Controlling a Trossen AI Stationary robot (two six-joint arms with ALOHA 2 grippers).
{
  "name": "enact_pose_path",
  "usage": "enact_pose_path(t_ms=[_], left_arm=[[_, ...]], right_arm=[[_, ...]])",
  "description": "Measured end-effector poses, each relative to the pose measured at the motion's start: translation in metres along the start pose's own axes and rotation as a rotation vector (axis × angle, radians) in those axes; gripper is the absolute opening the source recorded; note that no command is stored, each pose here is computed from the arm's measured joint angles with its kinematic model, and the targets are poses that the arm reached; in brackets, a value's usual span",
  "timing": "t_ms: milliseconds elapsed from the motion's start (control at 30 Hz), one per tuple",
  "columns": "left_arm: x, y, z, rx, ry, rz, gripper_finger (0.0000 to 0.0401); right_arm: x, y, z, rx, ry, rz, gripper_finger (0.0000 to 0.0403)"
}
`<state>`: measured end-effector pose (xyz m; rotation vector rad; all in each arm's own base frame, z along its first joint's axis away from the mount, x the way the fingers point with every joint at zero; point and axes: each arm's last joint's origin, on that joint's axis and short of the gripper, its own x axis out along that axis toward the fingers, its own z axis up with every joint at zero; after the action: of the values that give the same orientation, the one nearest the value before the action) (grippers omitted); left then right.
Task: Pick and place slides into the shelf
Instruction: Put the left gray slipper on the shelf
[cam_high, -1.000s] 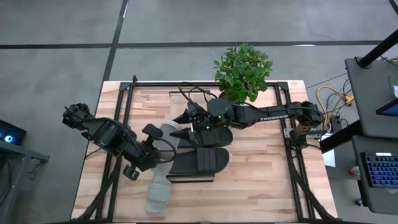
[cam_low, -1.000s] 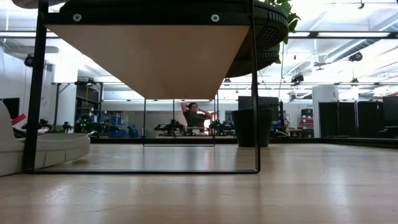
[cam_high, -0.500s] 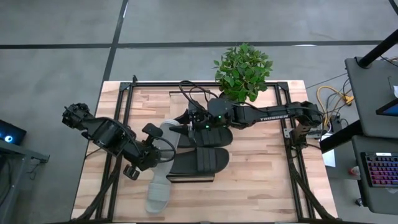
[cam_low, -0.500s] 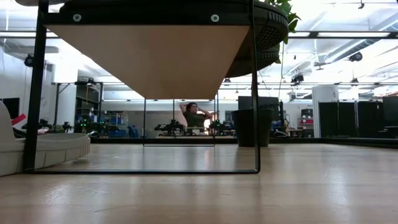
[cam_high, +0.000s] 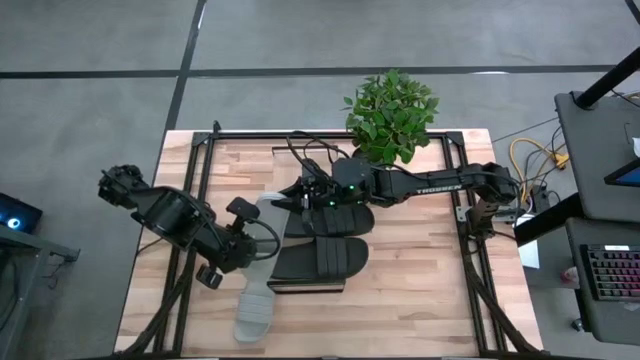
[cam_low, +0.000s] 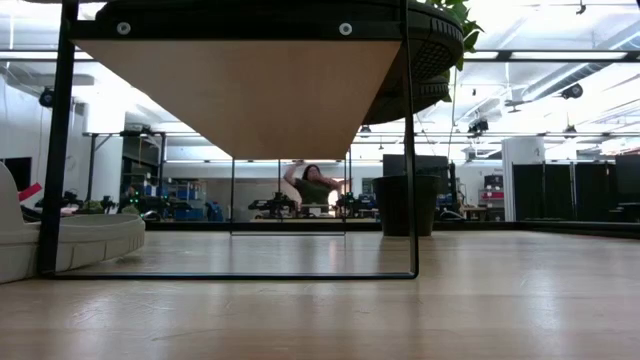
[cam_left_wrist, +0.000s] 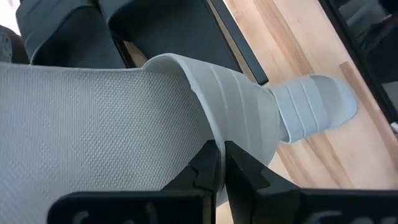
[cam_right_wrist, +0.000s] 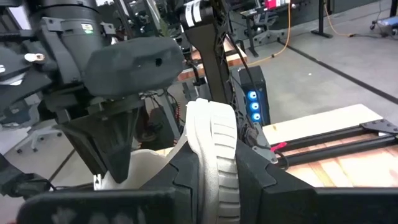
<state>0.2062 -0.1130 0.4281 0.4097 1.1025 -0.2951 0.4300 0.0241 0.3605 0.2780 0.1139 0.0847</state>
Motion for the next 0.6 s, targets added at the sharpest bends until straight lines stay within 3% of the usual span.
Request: enact_pose_path(t_ms=[267,433,600], left_arm=[[-0.016,0.003,-0.012,-0.113,-0.052,-0.001,0.0033],[-0.028,0.006,-0.022,-0.212,-0.086,-0.008,0.0081],[-0.035,0.007,-0.028,-0.225,-0.111,-0.003,0.0143]], right_arm=[[0.0,0.002,0.005,-0.028,-0.041,0.02,0.0051],[0.0,0.002,0.005,-0.046,-0.046,0.024,0.0051],[0.0,0.002,0.007,-0.048,-0.063,0.028,0.0051]])
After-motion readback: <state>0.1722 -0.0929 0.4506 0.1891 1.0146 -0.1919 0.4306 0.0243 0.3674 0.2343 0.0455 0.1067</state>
